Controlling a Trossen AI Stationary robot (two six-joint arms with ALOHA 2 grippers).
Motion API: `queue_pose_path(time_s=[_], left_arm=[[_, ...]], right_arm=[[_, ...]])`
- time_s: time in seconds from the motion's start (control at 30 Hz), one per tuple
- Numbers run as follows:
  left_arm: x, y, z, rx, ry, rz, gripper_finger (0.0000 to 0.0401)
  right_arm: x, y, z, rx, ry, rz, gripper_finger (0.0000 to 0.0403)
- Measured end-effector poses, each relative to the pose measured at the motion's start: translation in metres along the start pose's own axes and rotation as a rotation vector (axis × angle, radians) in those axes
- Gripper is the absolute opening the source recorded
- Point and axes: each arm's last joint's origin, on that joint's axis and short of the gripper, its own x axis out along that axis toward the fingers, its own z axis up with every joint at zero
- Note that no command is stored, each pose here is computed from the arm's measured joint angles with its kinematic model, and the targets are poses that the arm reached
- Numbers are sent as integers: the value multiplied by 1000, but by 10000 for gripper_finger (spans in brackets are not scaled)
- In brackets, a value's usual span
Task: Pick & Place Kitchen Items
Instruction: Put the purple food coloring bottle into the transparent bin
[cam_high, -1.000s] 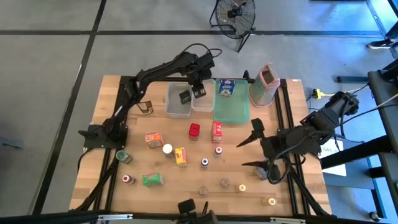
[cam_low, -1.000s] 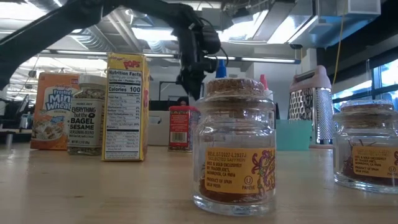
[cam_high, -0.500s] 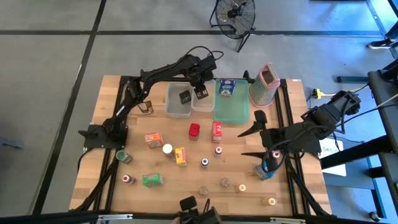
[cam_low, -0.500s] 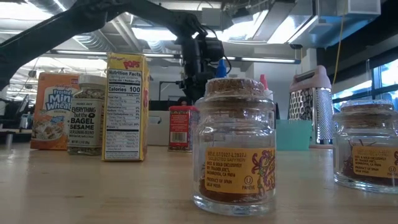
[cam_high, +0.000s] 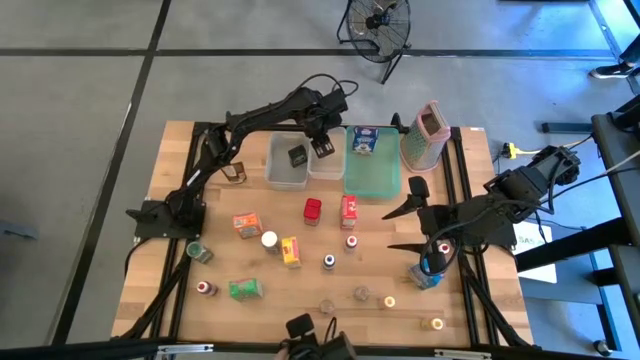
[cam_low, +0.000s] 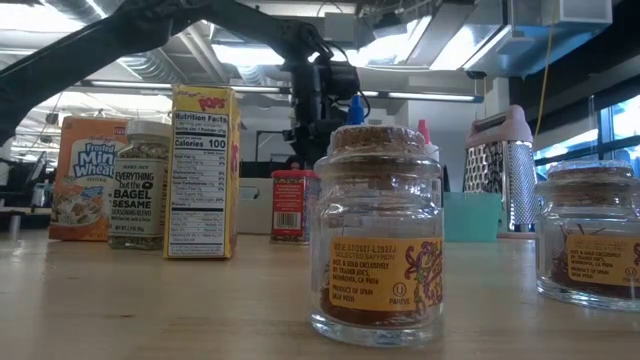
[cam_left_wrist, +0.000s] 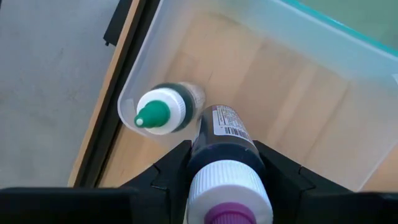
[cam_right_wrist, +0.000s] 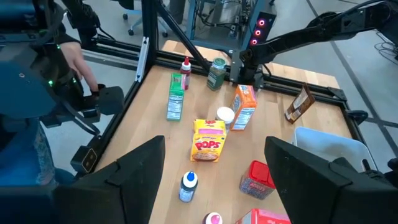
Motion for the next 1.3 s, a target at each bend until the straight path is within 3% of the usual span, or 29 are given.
queue_pose_path(time_s=[0.6, 0.9, 1.3], left_arm=[[7, 0, -3, -321, 22, 7, 143], [26, -1, -7, -355, 42, 5, 143], [28, 1, -6, -367, 24, 6, 143]], right_arm=[[0, 0, 0, -2, 1, 0, 279], [1, 0, -2, -9, 20, -2, 279], [2, 1, -2, 7, 26, -2, 279]])
